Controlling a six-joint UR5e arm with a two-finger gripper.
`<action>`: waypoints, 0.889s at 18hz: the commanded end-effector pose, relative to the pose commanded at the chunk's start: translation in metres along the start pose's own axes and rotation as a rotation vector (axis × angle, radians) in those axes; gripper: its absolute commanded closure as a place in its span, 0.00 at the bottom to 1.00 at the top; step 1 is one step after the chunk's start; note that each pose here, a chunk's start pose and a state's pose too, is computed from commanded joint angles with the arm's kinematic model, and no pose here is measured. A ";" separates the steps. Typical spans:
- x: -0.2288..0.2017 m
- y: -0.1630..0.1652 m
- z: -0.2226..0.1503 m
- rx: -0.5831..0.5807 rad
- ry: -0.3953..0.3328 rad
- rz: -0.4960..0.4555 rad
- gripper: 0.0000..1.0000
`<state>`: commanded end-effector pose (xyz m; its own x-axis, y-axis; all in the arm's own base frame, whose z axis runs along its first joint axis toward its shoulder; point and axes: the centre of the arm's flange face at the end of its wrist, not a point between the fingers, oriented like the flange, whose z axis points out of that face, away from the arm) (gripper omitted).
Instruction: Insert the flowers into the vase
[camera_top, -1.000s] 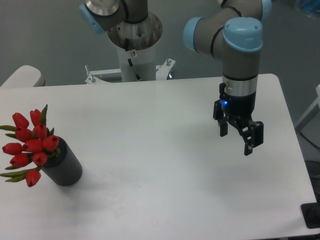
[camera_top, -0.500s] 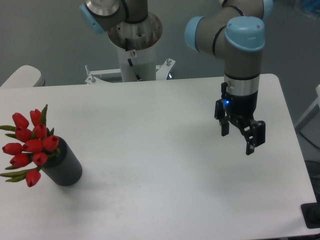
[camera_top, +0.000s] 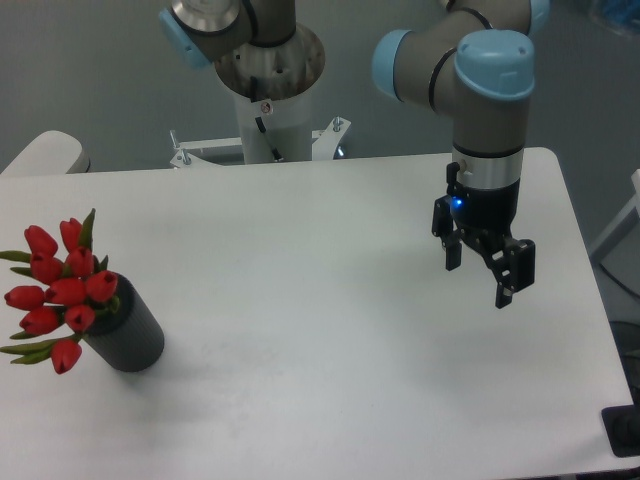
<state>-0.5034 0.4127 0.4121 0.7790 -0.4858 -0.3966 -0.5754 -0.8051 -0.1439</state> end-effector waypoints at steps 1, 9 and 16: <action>-0.001 0.000 -0.001 0.002 0.016 -0.002 0.00; -0.016 -0.001 -0.010 -0.087 0.109 0.092 0.00; -0.045 -0.009 -0.026 -0.082 0.130 0.098 0.00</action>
<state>-0.5273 0.4327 0.4551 0.7487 -0.5989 -0.2842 -0.6321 -0.7741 -0.0338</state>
